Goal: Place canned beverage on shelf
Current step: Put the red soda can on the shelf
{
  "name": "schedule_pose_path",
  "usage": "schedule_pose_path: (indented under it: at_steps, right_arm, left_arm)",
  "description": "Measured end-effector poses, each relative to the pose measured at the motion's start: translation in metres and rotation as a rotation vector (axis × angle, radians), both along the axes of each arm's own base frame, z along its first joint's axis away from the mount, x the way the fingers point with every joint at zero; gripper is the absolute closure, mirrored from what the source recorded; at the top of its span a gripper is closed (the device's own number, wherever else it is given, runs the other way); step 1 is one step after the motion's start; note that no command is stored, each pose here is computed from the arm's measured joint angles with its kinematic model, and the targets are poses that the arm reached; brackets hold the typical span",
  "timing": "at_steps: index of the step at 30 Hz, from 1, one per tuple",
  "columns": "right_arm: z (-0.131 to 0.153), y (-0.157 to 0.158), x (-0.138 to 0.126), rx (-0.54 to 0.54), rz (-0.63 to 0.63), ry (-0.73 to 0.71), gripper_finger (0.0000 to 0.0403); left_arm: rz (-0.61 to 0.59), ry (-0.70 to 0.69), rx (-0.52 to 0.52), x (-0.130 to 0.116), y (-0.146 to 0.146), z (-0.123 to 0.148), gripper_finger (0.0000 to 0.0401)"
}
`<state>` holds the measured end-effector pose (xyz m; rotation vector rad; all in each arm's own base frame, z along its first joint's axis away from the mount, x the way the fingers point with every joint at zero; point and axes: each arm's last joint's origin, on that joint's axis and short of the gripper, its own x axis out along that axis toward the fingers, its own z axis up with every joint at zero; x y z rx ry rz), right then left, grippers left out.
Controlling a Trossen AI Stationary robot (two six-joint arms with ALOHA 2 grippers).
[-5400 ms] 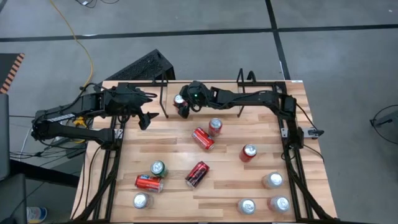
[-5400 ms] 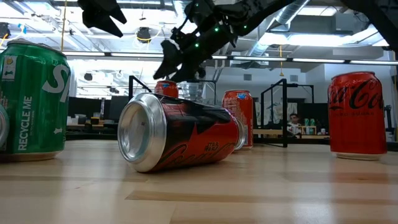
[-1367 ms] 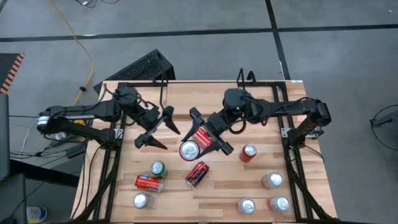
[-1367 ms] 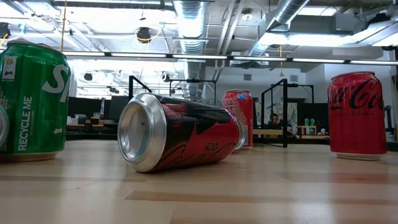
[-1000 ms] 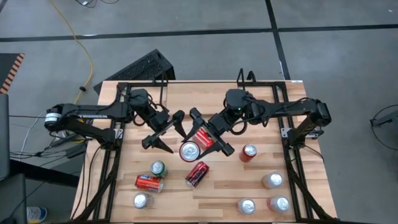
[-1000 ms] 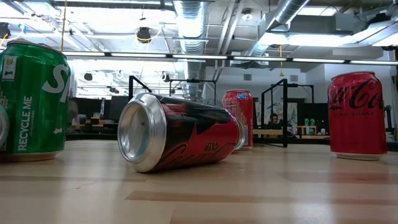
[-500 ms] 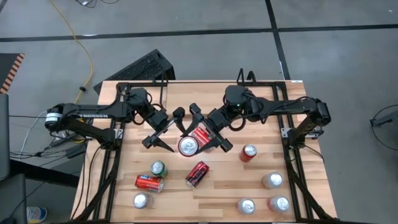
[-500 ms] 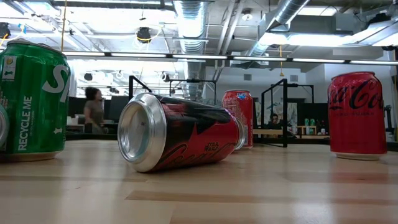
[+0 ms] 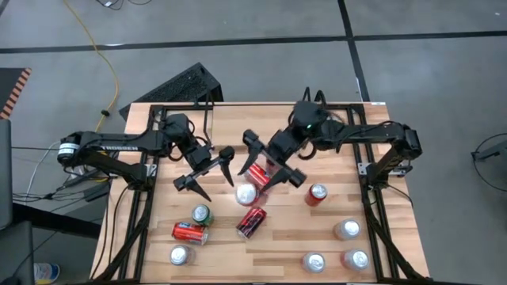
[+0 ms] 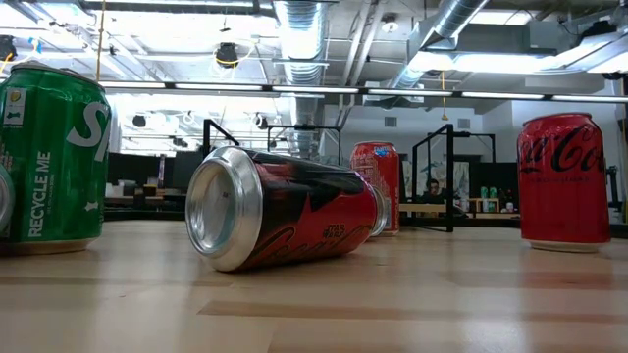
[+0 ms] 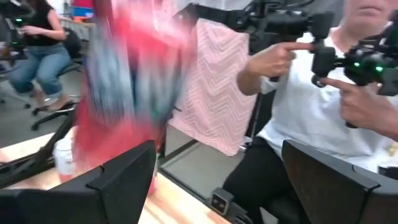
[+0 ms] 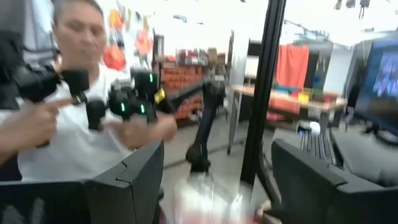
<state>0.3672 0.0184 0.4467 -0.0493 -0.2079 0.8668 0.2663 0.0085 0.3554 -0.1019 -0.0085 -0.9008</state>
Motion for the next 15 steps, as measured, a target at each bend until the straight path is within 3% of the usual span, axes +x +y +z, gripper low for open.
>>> schedule_pose_path:
  at_steps: [4,9,13,15]
  right_arm:
    - [0.0,-0.001,0.0,-0.003,0.016,-0.003,0.0127]
    - [-0.006,-0.023,0.002,0.015,-0.059,0.083,0.0127]
    - [-0.028,-0.054,-0.001,0.063,-0.258,0.383,0.0127]
    - [-0.04,-0.064,-0.012,0.084,-0.354,0.586,0.0127]
  left_arm:
    - [0.054,0.03,0.005,0.008,0.007,-0.009,0.0067]
    - [0.145,0.197,0.029,0.008,0.022,-0.029,0.0067]
    - [0.449,0.427,0.113,-0.002,0.043,-0.05,0.0067]
    - [0.509,0.515,0.13,-0.009,0.049,-0.056,0.0067]
